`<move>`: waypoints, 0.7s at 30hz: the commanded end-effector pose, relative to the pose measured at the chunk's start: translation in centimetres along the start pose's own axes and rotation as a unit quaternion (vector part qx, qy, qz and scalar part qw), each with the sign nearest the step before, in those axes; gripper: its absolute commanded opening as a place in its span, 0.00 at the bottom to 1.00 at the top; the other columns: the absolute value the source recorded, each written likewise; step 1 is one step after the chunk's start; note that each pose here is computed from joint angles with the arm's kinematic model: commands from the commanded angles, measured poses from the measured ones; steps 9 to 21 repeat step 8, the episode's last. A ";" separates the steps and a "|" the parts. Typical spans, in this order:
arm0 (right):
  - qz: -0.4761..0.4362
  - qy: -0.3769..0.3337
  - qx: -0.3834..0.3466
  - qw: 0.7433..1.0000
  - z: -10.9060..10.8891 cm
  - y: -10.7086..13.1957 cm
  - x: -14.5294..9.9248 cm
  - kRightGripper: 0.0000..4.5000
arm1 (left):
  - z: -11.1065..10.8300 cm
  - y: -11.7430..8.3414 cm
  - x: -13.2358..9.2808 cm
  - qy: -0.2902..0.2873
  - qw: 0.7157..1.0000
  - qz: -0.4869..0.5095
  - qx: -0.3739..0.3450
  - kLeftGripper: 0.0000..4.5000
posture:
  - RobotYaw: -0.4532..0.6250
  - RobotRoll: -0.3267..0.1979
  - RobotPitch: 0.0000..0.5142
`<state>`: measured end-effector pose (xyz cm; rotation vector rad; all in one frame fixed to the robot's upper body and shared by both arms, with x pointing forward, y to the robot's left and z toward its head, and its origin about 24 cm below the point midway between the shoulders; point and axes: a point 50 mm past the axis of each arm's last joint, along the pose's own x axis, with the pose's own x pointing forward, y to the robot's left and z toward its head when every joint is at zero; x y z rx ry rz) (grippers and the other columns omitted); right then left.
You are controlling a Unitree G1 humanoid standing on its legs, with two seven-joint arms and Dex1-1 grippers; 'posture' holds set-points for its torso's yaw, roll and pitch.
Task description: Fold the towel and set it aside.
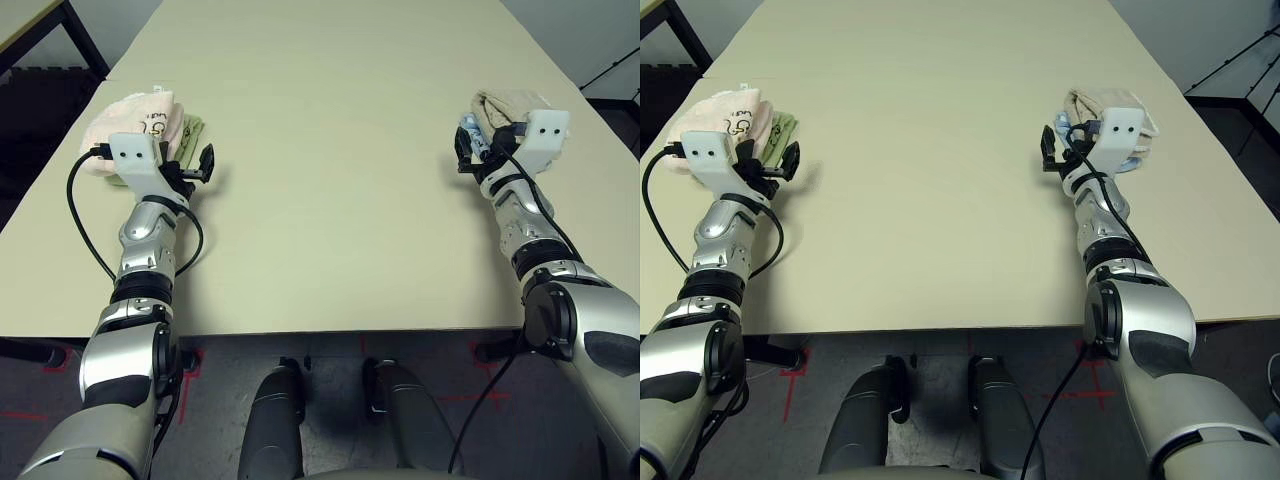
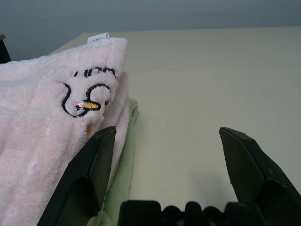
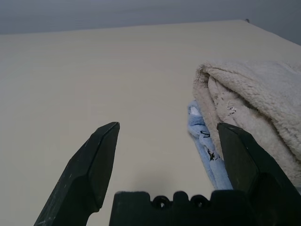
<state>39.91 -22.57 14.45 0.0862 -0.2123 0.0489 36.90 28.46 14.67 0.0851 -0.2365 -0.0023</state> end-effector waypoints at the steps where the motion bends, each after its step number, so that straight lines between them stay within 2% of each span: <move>1: -0.004 0.015 0.001 1.000 -0.7 -0.2 -0.3 1.00 | -0.5 0.1 -0.2 0.012 1.000 -0.001 0.001 0.99 | 0.33 0.62 0.27; 21: -0.003 0.017 0.000 1.000 -0.8 -0.3 -0.4 1.00 | -0.5 0.1 -0.2 0.012 1.000 -0.002 0.001 0.99 | 0.33 0.62 0.27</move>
